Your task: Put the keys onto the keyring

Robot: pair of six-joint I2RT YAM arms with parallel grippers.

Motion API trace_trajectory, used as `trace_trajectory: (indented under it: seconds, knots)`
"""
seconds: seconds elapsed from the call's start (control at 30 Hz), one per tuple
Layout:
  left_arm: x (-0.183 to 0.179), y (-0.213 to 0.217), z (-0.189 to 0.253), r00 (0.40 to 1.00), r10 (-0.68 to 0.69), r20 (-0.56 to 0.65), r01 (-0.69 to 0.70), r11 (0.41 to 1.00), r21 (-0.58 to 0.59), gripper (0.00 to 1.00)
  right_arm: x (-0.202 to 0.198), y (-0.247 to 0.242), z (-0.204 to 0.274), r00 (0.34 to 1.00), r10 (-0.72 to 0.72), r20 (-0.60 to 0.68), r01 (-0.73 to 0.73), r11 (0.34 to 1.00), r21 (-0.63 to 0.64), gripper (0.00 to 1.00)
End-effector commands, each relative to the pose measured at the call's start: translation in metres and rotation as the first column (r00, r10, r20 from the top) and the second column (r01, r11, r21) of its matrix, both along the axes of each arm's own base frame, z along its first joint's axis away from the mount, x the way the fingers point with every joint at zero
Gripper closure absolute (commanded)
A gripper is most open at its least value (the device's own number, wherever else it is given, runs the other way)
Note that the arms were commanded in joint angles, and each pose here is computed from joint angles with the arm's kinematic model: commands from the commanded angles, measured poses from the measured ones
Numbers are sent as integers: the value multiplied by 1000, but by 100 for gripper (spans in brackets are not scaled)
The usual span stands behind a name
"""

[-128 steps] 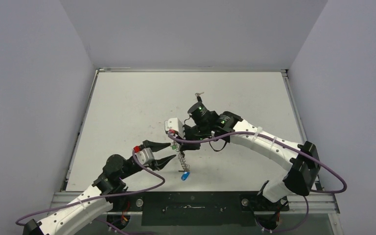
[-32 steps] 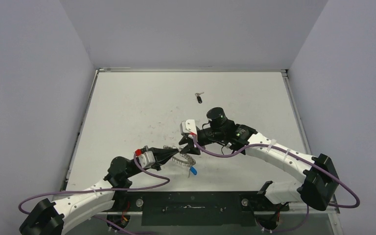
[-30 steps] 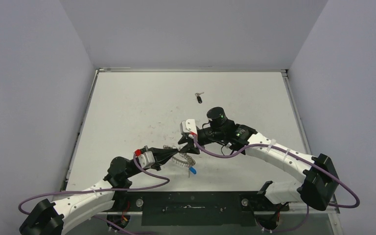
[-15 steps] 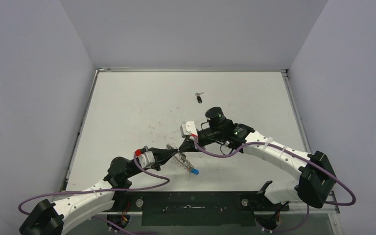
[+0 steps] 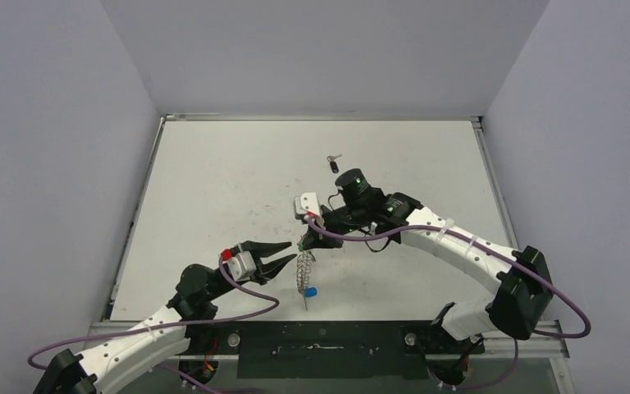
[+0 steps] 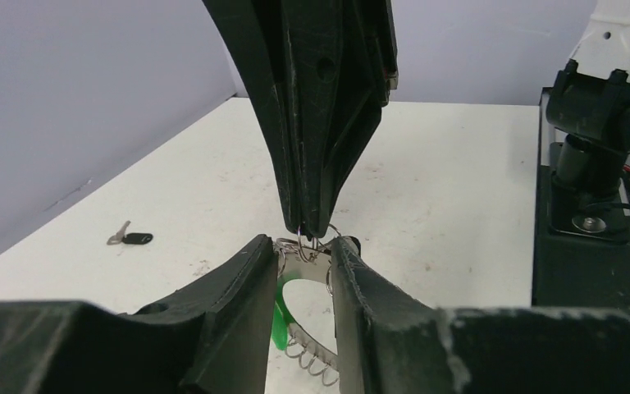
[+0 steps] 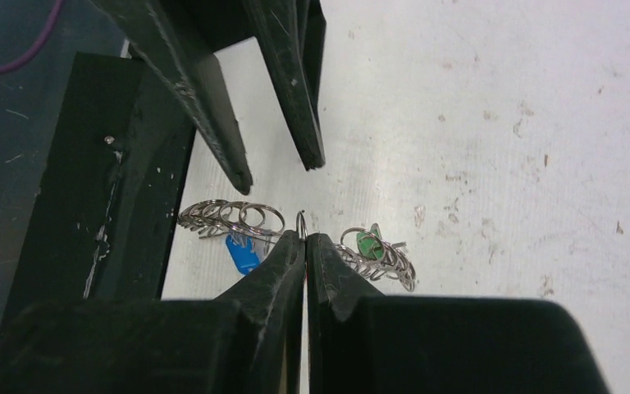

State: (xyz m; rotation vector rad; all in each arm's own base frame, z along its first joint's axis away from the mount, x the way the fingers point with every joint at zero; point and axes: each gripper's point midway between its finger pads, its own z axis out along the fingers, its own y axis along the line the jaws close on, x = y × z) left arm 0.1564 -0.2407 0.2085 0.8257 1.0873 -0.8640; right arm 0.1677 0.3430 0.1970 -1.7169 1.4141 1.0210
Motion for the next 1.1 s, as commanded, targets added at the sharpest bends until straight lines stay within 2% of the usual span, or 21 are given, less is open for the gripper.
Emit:
trace_trajectory:
  seconds: [0.0, 0.13, 0.4, 0.57, 0.77, 1.07]
  knots:
    - [10, 5, 15, 998, 64, -23, -63, 997, 32, 68, 6, -12, 6, 997, -74, -7, 72, 986, -148, 100]
    - [13, 7, 14, 996, 84, -43, -81, 995, 65, 57, 6, -21, 0, 993, -117, 3, 112, 950, -291, 100]
    - [10, -4, 1, 997, 27, -79, -13, 987, 163, 55, 16, -31, 7, 972, -222, 82, 234, 851, -470, 100]
    - [9, -16, -4, 995, -22, -92, 38, 986, 165, 57, 21, -29, 12, 955, -276, 106, 290, 812, -506, 100]
    - [15, -25, 0, 996, -42, -83, 50, 993, 104, 62, 16, -20, 15, 958, -279, 69, 274, 817, -508, 100]
    - [19, -33, 1, 996, -60, -73, 66, 995, 76, 69, 8, -12, 11, 968, -251, 18, 225, 832, -508, 100]
